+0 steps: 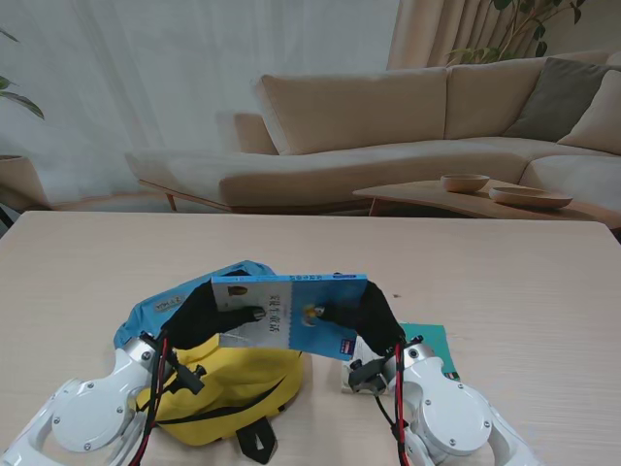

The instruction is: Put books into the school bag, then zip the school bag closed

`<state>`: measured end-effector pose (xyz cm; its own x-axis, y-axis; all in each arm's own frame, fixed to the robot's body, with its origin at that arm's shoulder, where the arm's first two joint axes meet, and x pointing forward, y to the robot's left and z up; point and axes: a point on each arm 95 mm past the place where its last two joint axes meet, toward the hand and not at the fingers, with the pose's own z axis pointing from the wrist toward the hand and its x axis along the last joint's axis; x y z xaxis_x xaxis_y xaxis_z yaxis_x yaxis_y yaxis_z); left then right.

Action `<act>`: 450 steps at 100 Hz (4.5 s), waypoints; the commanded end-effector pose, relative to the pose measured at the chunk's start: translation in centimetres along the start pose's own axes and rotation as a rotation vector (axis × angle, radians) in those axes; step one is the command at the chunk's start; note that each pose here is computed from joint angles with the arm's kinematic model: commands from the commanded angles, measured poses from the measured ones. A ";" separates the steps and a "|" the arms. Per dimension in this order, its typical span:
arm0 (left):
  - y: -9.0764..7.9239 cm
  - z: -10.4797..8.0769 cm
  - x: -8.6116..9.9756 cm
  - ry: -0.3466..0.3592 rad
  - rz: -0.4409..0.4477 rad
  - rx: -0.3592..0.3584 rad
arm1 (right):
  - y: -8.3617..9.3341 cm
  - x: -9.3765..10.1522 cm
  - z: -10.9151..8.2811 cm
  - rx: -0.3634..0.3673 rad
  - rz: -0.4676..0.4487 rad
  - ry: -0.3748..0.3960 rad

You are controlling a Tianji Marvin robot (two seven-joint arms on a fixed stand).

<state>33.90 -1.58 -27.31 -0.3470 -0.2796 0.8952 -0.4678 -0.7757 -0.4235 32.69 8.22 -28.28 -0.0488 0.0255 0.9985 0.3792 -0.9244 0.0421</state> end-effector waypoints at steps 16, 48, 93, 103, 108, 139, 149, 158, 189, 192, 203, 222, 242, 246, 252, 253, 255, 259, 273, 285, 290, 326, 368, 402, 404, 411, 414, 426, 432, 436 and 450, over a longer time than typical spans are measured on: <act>0.3 -0.3 0.5 -0.020 0.027 -0.049 | -0.6 0.4 -0.4 0.009 0.116 -0.042; -0.3 -1.3 -0.1 -0.061 0.149 -0.059 | 1.0 0.7 0.1 -0.088 0.145 -0.068; -1.6 -4.6 0.2 -0.203 0.535 -0.152 | 4.2 0.7 0.5 -0.210 0.162 -0.068; -1.5 -5.1 0.2 -0.251 0.637 -0.217 | 4.9 0.5 0.5 -0.230 0.167 -0.066; -1.4 -5.3 0.1 -0.278 0.678 -0.254 | 5.3 0.5 0.5 -0.237 0.167 -0.065; 0.2 -5.8 -1.0 -0.404 0.806 -0.434 | 5.8 0.5 0.3 -0.253 0.183 -0.063; 0.6 -5.9 -1.3 -0.433 0.846 -0.469 | 5.8 0.5 0.3 -0.252 0.184 -0.063; 0.8 -5.8 -1.7 -0.450 0.873 -0.466 | 5.8 0.5 0.3 -0.250 0.186 -0.065; 0.5 -5.2 -1.9 -0.391 0.794 -0.335 | 6.0 0.6 0.0 -0.233 0.191 -0.077; 0.4 -5.2 -1.9 -0.384 0.792 -0.324 | 6.0 0.6 0.0 -0.230 0.191 -0.078; 0.1 -5.0 -1.6 -0.362 0.773 -0.274 | 6.2 0.8 -0.1 -0.224 0.194 -0.083; -1.1 -4.5 -0.9 -0.312 0.775 -0.169 | 6.3 0.8 -0.9 -0.187 0.179 -0.101; -2.2 -4.1 -0.4 -0.301 0.772 -0.090 | 5.7 0.5 -2.3 -0.095 0.191 -0.154; -2.4 -4.0 -0.4 -0.302 0.762 -0.078 | 5.4 0.4 -2.6 -0.075 0.189 -0.168; -2.7 -3.9 -0.3 -0.302 0.755 -0.061 | 5.1 0.2 -3.0 -0.044 0.179 -0.189; -2.8 -3.9 -0.3 -0.301 0.755 -0.058 | 5.0 0.1 -3.0 -0.038 0.177 -0.193; -2.9 -3.9 -0.3 -0.299 0.755 -0.052 | 4.9 0.0 -3.1 -0.027 0.171 -0.200; -3.1 -3.8 -0.3 -0.296 0.751 -0.036 | 4.6 -0.2 -3.2 -0.012 0.162 -0.213; -3.7 -3.4 0.0 -0.280 0.718 0.004 | 3.3 -0.9 -3.5 0.029 0.145 -0.262; -4.0 -3.0 0.4 -0.260 0.705 0.036 | 2.1 -1.5 -3.4 0.065 0.121 -0.306; -4.2 -2.9 0.5 -0.253 0.698 0.047 | 1.7 -1.7 -3.4 0.077 0.116 -0.322; -4.7 -2.3 1.2 -0.228 0.654 0.143 | -1.3 -2.6 -2.7 0.134 0.083 -0.439; -4.7 -2.2 1.5 -0.203 0.628 0.146 | -5.2 -2.3 -0.4 0.096 0.069 -0.562; -4.3 -2.4 1.6 -0.197 0.623 0.141 | -7.8 -2.0 1.4 0.031 0.090 -0.685; -4.3 -2.4 1.6 -0.196 0.621 0.143 | -7.9 -2.0 1.5 0.027 0.093 -0.693; -4.2 -2.4 1.6 -0.195 0.614 0.145 | -8.3 -2.2 1.9 0.007 0.106 -0.712; -4.2 -2.4 1.6 -0.196 0.613 0.142 | -8.4 -2.2 2.1 -0.005 0.111 -0.718; -3.9 -2.5 1.6 -0.200 0.616 0.127 | -8.9 -2.3 2.9 -0.041 0.131 -0.736; -3.7 -2.6 1.6 -0.203 0.616 0.119 | -9.0 -2.1 3.2 -0.054 0.152 -0.743; -3.6 -2.7 1.6 -0.205 0.618 0.111 | -9.1 -2.0 3.5 -0.065 0.165 -0.746; -3.2 -2.7 1.7 -0.206 0.623 0.098 | -9.3 -1.7 4.4 -0.100 0.215 -0.771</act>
<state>33.01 2.65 -25.07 -0.3491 -0.7963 0.4939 -0.1344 -0.4791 -0.8674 32.96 17.32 -31.13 0.6836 0.0891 0.7244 0.2140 -0.9734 -0.0823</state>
